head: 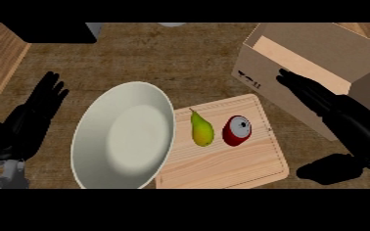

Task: Pick the can from the cutting board and place it in the cardboard box

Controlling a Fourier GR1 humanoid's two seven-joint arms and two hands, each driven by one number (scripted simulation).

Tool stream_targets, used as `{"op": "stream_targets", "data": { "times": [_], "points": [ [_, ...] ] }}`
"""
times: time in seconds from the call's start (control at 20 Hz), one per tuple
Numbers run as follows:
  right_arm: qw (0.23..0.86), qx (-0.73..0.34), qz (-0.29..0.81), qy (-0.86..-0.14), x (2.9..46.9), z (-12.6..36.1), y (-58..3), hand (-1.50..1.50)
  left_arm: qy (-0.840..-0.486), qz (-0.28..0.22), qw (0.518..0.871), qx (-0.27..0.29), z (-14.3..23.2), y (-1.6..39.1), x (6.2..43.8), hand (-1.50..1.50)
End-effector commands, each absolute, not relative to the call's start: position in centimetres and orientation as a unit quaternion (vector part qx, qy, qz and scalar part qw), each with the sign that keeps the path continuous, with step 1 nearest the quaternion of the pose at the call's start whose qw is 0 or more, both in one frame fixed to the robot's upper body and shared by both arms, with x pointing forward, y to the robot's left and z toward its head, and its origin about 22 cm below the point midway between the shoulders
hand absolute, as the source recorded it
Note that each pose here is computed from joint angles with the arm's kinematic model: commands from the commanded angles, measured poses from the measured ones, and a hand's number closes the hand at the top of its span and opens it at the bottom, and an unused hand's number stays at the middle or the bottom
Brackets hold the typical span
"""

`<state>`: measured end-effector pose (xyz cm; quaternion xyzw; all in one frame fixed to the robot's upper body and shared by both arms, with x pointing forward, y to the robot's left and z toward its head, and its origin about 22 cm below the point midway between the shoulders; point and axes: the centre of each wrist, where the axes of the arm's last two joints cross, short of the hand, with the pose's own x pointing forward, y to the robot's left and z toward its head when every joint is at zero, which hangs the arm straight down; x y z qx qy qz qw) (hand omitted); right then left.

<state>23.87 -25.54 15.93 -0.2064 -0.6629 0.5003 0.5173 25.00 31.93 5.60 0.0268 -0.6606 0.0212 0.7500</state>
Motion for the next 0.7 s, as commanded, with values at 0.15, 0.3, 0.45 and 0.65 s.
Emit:
{"op": "stream_targets", "data": {
  "times": [0.15, 0.3, 0.45, 0.65],
  "points": [
    [0.558, -0.233, 0.576, -0.55, 25.3, 16.0, -19.5, -1.5, -0.658, 0.018, 0.752, 0.015, 4.9, 30.7, 25.8, 0.0],
    [0.591, -0.221, 0.577, -0.518, 26.0, 15.8, -17.4, -1.5, -0.659, 0.018, 0.752, 0.016, 4.9, 31.1, 24.2, 0.0],
    [0.608, -0.207, 0.583, -0.497, 26.3, 16.5, -18.7, -1.5, -0.663, 0.018, 0.747, 0.029, 5.3, 32.2, 24.7, 0.0],
    [0.613, -0.211, 0.588, -0.484, 25.9, 16.3, -17.3, -1.5, -0.656, 0.02, 0.754, 0.026, 5.6, 32.2, 23.3, 0.0]
  ]
}}
